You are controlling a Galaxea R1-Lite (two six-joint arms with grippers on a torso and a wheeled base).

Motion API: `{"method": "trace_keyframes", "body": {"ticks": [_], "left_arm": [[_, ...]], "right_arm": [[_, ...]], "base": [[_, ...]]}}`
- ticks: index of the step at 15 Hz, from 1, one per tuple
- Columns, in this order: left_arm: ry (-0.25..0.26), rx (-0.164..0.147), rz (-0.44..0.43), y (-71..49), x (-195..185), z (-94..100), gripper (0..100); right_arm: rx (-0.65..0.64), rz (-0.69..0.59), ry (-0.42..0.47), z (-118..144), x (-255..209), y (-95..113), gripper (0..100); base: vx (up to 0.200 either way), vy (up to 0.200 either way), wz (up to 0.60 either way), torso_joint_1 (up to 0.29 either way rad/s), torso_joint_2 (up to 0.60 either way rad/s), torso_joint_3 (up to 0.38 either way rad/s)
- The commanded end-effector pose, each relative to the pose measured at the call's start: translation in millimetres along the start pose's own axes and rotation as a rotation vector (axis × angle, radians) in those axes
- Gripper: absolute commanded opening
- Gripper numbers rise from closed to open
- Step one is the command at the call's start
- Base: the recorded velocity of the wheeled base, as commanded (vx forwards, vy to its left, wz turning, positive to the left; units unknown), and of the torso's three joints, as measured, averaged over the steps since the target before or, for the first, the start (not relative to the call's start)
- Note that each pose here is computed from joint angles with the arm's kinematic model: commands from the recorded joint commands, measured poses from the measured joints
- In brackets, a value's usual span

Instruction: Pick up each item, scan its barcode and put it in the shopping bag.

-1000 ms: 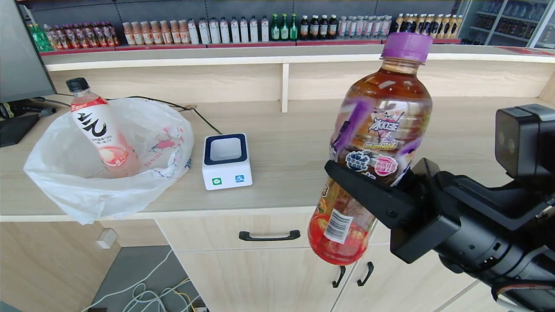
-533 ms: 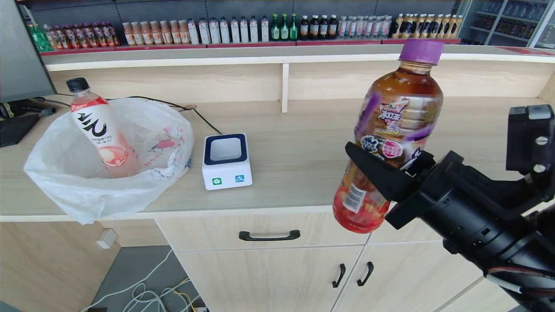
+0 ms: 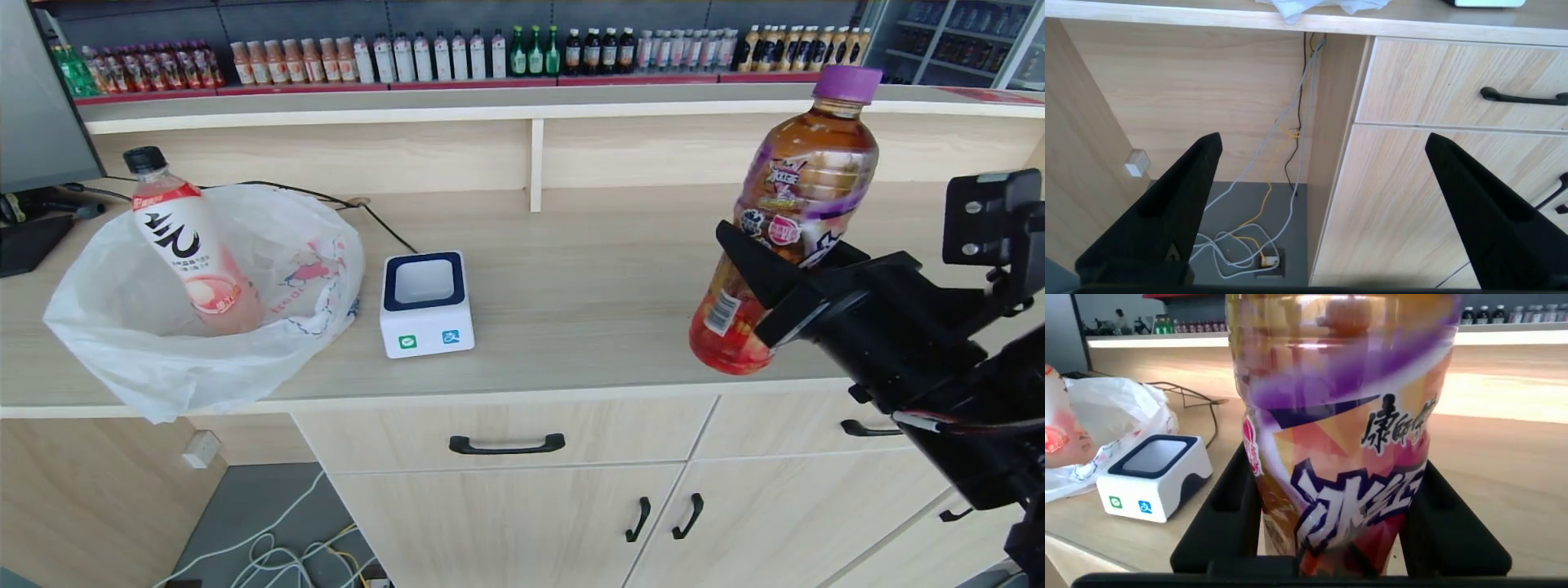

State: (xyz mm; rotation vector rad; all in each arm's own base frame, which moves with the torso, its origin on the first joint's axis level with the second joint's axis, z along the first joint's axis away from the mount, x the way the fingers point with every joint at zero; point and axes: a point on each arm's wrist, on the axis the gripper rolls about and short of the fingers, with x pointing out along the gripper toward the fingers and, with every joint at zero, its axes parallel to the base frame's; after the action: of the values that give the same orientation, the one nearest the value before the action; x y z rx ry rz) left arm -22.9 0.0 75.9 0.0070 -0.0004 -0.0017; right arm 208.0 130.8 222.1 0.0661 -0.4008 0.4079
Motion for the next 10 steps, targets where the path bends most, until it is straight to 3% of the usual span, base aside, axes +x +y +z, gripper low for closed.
{"method": "trace_keyframes", "body": {"ticks": [1,7,10], "left_arm": [[0.000,0.002,-0.001,0.0,0.0,-0.1,100],[-0.001,-0.001,0.000,0.0,0.0,0.0,100],[-0.001,-0.001,0.000,0.0,0.0,0.0,100]], "right_arm": [[0.013,-0.021,-0.037,4.2,11.4,-4.0,0],[0.036,-0.037,-0.049,3.3,13.7,-7.7,0],[0.040,-0.050,-0.063,4.3,13.7,-11.7,0]], "base": [[0.000,0.000,0.00,0.000,0.00,0.000],[0.000,0.000,0.00,0.000,0.00,0.000],[0.000,0.200,0.00,0.004,0.00,0.002]]}}
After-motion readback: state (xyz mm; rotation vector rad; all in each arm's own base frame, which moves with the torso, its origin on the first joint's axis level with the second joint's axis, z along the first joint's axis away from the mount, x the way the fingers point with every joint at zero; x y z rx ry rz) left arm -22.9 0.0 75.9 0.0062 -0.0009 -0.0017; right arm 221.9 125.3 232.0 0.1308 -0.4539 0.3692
